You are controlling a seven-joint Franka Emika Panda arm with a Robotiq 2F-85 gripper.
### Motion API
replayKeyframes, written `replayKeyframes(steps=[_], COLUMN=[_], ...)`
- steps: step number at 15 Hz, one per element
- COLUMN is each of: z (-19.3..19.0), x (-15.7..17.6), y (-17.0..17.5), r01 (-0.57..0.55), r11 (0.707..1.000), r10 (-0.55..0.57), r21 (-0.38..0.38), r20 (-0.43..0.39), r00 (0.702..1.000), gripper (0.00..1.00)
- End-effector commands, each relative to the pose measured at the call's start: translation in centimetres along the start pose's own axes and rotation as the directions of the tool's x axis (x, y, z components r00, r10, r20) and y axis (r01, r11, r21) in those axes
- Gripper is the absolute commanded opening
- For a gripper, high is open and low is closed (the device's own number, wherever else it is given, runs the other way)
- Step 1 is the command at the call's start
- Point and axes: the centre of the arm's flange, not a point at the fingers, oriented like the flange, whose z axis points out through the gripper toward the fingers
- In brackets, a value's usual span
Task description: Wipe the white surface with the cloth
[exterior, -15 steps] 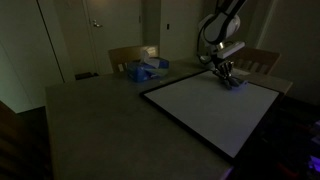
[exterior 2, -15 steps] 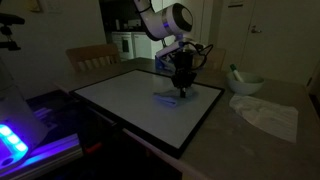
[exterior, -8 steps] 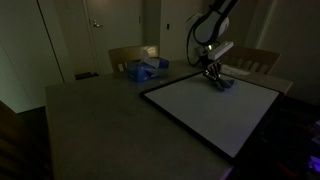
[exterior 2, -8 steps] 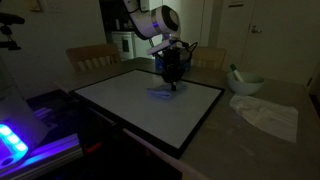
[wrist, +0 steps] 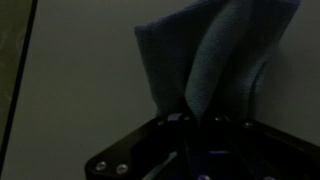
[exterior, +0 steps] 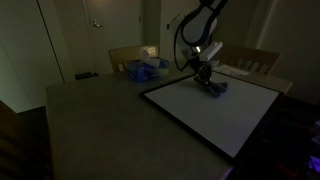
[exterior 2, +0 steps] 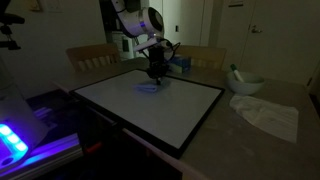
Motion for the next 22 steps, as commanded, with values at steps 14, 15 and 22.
replayKeyframes(steps=[14,15,22], z=[-0.4,-0.3,-1.1], x=[-0.1,0.1,-0.5], y=[-1.7,-2.1,-7.0], r01=[0.060,0.064,0.118], r11=[0.998,0.998,0.993], r10=[-0.061,-0.065,-0.118], r21=[0.013,0.014,-0.002], r20=[0.045,0.046,0.075], r00=[0.997,0.997,0.990], gripper=[0.03,0.03,0.03])
